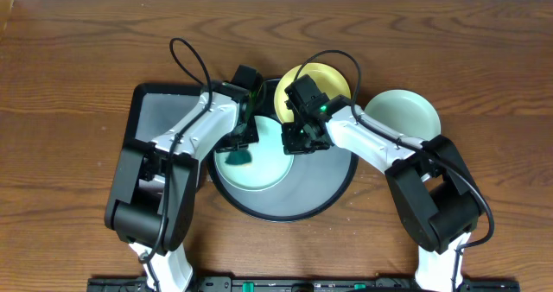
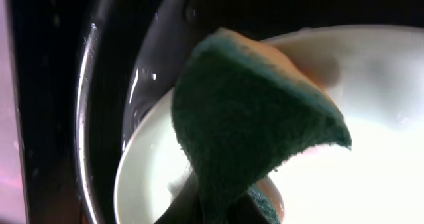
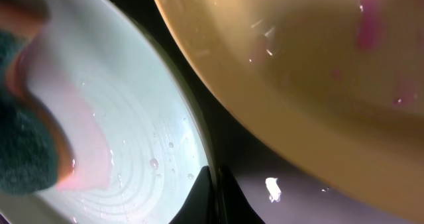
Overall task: Clean dirty plates on tray and stack at the side
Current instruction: 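Scrub the lower mint plate with the sponge in the left gripper, then lift the sponge back to the left with the left gripper, then carry the lower mint plate right and stack it on the first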
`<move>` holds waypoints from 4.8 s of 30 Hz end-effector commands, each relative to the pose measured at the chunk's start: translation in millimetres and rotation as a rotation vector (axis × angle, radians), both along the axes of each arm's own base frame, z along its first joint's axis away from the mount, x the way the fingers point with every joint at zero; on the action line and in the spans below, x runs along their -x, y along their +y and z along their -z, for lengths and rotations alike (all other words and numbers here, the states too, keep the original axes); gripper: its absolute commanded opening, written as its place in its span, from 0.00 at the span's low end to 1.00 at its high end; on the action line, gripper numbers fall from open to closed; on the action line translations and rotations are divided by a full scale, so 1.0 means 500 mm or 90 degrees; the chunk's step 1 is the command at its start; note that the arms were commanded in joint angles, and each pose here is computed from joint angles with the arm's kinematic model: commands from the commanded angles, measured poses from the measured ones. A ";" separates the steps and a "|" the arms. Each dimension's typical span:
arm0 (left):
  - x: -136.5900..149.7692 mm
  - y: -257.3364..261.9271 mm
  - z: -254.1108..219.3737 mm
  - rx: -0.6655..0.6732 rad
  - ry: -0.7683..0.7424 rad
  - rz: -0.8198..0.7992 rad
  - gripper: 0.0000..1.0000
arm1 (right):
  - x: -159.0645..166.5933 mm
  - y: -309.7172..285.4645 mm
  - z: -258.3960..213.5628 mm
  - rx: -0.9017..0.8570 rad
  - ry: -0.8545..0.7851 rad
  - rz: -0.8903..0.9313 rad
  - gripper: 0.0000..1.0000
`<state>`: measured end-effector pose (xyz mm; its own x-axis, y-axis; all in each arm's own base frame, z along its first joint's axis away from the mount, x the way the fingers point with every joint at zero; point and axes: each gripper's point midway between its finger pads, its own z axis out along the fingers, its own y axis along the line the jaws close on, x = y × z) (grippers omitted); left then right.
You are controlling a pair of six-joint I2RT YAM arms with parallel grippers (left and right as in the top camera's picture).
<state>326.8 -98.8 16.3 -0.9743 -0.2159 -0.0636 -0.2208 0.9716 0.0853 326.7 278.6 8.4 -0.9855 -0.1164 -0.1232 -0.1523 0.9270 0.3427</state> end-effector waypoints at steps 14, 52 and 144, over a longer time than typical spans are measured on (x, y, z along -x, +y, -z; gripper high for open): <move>0.012 -0.138 -0.012 0.266 0.028 0.173 0.08 | -0.002 -0.011 0.020 0.019 0.009 0.014 0.01; -0.082 0.163 -0.242 -0.055 -0.096 -0.096 0.08 | -0.023 -0.037 -0.110 0.044 -0.121 -0.064 0.01; -0.101 0.182 -0.244 -0.051 -0.120 -0.117 0.08 | -0.081 -0.676 -0.284 0.257 -0.165 0.360 0.01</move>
<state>371.7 -10.2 126.8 -0.9014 -0.3706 -0.2238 -0.4003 0.9103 0.1051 367.9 -52.7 167.3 -0.8391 0.2894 -0.4606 0.3305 0.9438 -0.0092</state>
